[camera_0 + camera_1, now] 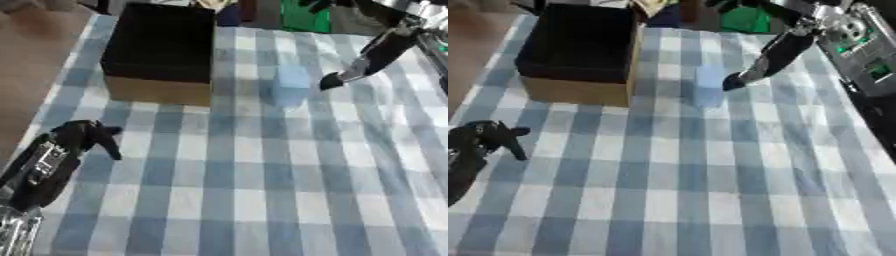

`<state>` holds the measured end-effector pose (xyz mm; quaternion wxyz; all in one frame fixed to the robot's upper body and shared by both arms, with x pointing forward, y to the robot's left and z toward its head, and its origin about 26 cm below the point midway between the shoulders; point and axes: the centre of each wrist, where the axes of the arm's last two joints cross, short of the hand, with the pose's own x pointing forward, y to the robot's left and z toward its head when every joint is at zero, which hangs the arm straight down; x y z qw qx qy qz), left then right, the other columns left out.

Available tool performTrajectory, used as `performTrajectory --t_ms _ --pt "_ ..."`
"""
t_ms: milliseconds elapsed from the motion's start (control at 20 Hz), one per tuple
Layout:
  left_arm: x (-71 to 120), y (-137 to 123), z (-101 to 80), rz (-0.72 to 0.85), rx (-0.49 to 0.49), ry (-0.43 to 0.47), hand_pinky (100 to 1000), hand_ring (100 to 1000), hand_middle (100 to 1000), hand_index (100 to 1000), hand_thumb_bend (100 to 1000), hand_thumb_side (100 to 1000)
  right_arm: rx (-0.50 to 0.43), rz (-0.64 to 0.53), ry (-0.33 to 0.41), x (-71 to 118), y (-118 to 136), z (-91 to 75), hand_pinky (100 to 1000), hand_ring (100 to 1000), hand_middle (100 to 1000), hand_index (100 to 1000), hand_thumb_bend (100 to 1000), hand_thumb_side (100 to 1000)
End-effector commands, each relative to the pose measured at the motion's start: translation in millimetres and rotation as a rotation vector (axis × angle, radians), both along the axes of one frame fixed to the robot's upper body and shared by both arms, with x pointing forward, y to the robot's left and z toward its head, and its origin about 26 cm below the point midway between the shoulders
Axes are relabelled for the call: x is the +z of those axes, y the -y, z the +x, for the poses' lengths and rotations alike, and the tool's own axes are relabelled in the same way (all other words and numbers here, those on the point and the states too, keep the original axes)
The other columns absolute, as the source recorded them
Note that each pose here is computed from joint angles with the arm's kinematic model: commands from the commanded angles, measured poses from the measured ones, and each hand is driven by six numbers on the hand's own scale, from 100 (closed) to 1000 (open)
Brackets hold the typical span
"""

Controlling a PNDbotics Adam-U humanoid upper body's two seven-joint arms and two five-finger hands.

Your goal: Pick up objects on the table and place them in the box.

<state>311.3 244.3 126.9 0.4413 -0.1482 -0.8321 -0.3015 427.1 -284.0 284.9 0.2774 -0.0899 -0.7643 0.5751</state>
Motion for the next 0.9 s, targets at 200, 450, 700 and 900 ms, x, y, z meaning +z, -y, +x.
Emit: performTrajectory --t_ms 200,450,700,900 --pt "7.4 1 1.2 0.016 -0.020 0.021 905 508 486 593 164 888 -0.059 -0.024 -0.018 -4.5 6 21.9 858 912 948 969 729 218" --pt "6.9 2 1.1 0.015 -0.024 0.018 905 508 487 593 164 887 -0.114 -0.072 -0.048 -21.8 10 35.7 862 909 950 968 746 245" --pt "6.1 2 1.0 0.014 -0.025 0.016 905 508 487 594 163 888 -0.143 -0.130 -0.048 -35.5 12 42.6 865 905 953 966 762 267" --pt "5.5 2 1.1 0.015 -0.026 0.014 905 508 487 594 163 889 -0.171 -0.154 -0.058 -45.2 15 46.6 866 905 953 965 765 281"
